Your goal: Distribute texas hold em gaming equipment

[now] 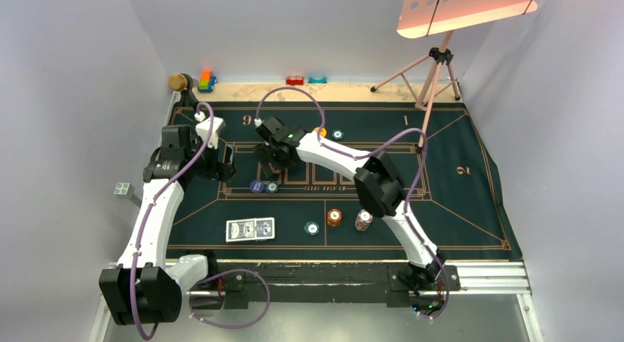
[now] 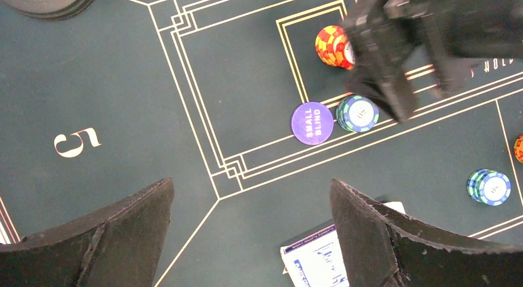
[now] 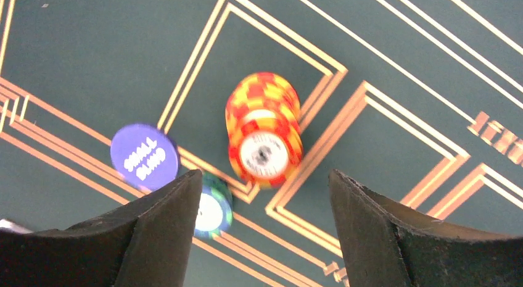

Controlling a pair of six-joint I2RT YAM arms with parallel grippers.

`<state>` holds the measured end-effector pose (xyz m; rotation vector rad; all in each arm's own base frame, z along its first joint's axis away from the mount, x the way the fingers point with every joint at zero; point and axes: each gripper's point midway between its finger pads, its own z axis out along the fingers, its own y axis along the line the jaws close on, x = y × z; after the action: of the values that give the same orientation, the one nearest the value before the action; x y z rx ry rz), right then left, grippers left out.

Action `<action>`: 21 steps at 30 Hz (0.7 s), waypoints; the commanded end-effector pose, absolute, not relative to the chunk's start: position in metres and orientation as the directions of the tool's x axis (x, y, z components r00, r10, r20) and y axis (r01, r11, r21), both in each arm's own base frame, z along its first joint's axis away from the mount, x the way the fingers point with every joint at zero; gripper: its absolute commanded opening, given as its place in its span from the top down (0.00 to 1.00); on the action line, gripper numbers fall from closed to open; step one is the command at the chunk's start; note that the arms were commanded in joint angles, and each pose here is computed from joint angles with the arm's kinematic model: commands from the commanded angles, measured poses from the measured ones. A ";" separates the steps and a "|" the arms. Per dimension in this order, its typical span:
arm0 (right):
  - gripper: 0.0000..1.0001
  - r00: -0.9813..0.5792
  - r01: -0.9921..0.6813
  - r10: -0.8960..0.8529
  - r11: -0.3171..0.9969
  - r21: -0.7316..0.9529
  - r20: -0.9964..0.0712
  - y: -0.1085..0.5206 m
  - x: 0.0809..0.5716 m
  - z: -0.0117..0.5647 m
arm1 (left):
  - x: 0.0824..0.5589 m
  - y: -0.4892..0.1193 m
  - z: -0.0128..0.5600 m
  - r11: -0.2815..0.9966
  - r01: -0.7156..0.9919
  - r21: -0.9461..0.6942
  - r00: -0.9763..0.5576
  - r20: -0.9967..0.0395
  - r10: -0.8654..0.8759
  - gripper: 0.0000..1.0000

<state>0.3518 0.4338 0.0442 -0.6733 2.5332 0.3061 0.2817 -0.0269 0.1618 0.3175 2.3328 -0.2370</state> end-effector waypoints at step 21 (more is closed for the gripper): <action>0.04 -0.795 -0.453 -0.366 0.889 0.071 -0.484 0.272 0.207 0.087 | 0.286 -0.024 0.160 0.953 0.295 -0.066 -0.677 -0.719 0.159 0.00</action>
<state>0.2076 0.2690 0.0748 -0.6462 2.6305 0.2218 0.2822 -0.0267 0.1599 0.3169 2.3397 -0.2374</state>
